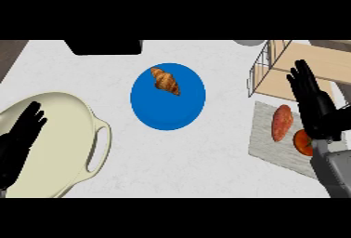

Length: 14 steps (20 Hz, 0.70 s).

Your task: Pick the tomato from the placemat and place it in the tiered shelf

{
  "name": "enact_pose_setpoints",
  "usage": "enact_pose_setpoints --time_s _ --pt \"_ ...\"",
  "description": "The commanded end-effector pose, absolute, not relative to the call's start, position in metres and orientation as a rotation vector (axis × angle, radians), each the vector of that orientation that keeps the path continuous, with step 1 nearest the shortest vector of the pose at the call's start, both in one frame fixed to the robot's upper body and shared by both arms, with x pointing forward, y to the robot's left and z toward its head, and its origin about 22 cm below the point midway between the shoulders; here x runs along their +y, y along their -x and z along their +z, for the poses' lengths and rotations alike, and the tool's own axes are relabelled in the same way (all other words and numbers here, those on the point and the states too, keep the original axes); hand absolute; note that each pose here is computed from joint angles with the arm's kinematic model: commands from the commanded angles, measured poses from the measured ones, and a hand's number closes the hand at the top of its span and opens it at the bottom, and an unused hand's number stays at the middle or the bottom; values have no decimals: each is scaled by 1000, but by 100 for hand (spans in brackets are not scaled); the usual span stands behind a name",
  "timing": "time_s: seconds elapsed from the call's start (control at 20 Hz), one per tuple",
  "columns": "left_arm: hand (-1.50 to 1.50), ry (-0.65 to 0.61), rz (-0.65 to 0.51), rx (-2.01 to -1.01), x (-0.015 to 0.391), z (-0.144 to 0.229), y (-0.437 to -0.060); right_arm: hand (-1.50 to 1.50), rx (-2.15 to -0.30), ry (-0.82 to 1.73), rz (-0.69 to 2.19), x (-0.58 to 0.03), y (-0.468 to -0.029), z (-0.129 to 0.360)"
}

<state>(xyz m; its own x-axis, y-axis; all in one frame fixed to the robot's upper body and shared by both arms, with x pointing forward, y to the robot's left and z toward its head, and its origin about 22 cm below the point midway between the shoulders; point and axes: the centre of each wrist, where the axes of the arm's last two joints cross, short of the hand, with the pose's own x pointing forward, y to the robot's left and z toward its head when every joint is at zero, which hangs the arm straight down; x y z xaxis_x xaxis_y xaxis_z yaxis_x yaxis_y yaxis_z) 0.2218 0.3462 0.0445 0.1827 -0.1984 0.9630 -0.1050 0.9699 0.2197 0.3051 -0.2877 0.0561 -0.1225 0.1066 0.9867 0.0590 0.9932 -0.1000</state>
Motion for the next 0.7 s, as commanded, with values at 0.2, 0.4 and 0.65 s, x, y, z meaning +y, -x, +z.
enact_pose_setpoints --time_s 0.2,0.4,0.65 --pt "0 -253 -154 -1568 302 43 -247 -150 -1765 562 -245 -392 -264 79" --pt "0 -223 -130 -1549 302 42 -240 150 -1533 891 -276 -435 -233 44" --pt "0 -163 -168 -1565 268 32 -250 -150 -1489 1261 -745 -434 -208 -2"
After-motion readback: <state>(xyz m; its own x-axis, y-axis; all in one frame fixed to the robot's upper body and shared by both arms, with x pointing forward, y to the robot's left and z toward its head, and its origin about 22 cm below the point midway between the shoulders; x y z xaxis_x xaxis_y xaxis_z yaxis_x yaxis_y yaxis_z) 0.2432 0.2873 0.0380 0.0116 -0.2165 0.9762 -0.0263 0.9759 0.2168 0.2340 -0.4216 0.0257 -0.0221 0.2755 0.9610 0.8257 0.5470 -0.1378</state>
